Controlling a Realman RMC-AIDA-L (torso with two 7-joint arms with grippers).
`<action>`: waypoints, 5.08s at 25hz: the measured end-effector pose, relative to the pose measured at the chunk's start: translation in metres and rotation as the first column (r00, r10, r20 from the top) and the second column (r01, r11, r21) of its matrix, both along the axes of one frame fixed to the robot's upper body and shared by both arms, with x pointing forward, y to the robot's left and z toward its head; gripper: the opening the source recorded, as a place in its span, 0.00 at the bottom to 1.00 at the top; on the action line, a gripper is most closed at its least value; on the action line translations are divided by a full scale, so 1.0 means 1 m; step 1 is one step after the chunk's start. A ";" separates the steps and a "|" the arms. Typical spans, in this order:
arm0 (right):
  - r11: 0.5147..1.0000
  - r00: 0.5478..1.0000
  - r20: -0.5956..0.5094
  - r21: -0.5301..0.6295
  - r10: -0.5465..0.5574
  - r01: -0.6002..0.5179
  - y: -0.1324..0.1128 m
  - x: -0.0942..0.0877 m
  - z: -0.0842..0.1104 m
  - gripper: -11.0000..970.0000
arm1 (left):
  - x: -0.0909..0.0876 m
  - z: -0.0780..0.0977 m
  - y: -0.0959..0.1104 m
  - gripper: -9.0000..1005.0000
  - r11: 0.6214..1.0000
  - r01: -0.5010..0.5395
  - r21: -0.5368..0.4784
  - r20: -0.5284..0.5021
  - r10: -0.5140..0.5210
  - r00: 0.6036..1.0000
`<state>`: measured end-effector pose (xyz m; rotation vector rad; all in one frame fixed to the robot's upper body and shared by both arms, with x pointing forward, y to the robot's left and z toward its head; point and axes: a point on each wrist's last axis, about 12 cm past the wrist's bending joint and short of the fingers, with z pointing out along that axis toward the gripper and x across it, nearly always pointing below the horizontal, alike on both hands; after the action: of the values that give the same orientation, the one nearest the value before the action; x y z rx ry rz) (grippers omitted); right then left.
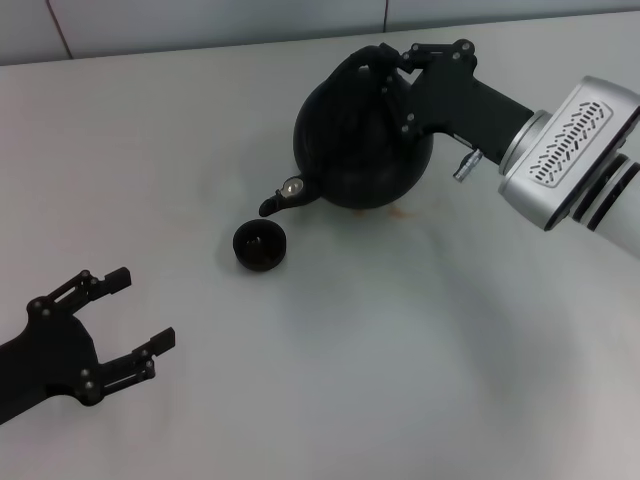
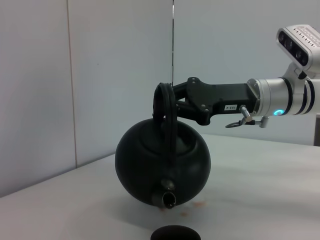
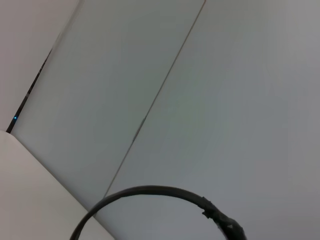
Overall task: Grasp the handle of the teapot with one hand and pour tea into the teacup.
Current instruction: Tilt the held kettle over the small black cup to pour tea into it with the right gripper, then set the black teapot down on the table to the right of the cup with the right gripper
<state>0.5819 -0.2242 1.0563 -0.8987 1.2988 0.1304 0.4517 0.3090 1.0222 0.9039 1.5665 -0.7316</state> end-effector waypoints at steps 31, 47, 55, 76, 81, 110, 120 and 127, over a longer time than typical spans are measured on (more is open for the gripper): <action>1.000 1.000 -0.001 0.003 0.006 -0.006 0.003 0.001 0.001 0.09 | 0.000 0.001 0.000 0.86 1.000 0.001 -0.002 0.002 -0.001 1.000; 0.974 0.992 -0.125 0.225 0.018 0.010 -0.003 0.000 0.006 0.09 | 0.001 0.001 0.000 0.86 1.000 0.002 -0.001 0.005 -0.002 1.000; 0.926 0.979 -0.200 0.362 -0.038 0.110 -0.023 -0.006 0.003 0.09 | 0.002 0.001 -0.001 0.86 1.000 0.003 0.000 0.009 -0.003 1.000; 0.866 0.924 -0.375 0.433 -0.078 0.249 -0.050 -0.016 -0.011 0.11 | 0.005 0.002 -0.003 0.86 1.000 0.009 -0.001 0.015 -0.009 1.000; 0.883 0.916 -0.391 0.394 -0.091 0.256 -0.052 -0.016 -0.015 0.12 | 0.005 0.002 -0.003 0.86 1.000 0.009 -0.001 0.016 -0.009 1.000; 0.896 0.903 -0.414 0.350 -0.115 0.275 -0.058 -0.019 -0.021 0.17 | 0.008 0.003 -0.005 0.86 1.000 0.012 -0.004 0.020 -0.012 1.000; 0.895 0.899 -0.421 0.347 -0.119 0.281 -0.057 -0.017 -0.021 0.18 | 0.008 0.004 -0.004 0.86 1.000 0.002 -0.007 0.021 -0.002 1.000; 0.892 0.900 -0.419 0.352 -0.121 0.284 -0.058 -0.017 -0.020 0.19 | 0.008 0.004 -0.005 0.86 1.000 0.003 -0.009 0.021 -0.003 1.000</action>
<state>0.5646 -0.2822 1.0359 -0.3784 1.6513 0.4132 0.4600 0.3041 1.0258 0.9050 1.5430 -0.7287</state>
